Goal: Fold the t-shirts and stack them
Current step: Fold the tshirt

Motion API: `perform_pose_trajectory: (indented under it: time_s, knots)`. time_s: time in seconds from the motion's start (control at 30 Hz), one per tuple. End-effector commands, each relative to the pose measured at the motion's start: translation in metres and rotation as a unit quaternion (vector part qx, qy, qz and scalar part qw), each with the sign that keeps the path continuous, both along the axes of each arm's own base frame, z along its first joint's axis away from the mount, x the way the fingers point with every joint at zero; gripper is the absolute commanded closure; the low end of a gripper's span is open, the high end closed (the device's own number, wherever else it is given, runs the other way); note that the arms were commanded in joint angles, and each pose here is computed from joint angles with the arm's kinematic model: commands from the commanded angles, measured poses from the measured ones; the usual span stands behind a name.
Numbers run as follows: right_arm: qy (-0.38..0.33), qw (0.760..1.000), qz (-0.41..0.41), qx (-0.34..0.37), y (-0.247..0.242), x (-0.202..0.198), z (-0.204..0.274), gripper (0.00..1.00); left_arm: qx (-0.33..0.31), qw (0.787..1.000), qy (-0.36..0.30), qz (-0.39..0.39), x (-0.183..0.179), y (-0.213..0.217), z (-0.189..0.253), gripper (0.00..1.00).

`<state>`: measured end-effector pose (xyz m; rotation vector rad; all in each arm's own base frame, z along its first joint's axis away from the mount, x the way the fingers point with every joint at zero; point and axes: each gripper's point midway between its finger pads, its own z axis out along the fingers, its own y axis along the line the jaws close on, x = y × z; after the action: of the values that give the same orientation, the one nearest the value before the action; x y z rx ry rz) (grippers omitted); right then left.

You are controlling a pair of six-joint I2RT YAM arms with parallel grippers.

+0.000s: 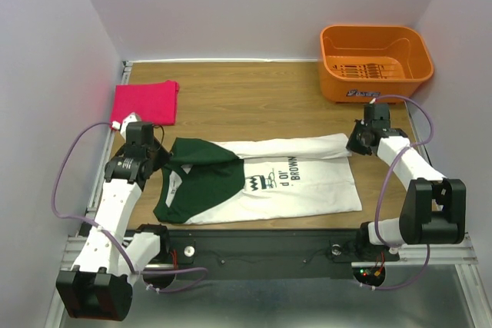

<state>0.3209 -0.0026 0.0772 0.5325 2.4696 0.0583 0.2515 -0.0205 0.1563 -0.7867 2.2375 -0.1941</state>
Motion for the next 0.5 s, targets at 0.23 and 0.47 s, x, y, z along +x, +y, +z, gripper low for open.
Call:
perform_pose_trajectory:
  time_s: [0.23,0.47]
  knots:
    - [0.041,0.999,-0.028,0.004,-0.004,-0.016,-0.025,0.91,-0.058,0.997,0.006,0.052,-0.022,-0.005,-0.02,1.0]
    - [0.066,0.997,-0.03,0.009,-0.002,-0.019,-0.039,0.81,-0.091,0.994,0.038,0.053,-0.035,-0.015,-0.046,1.0]
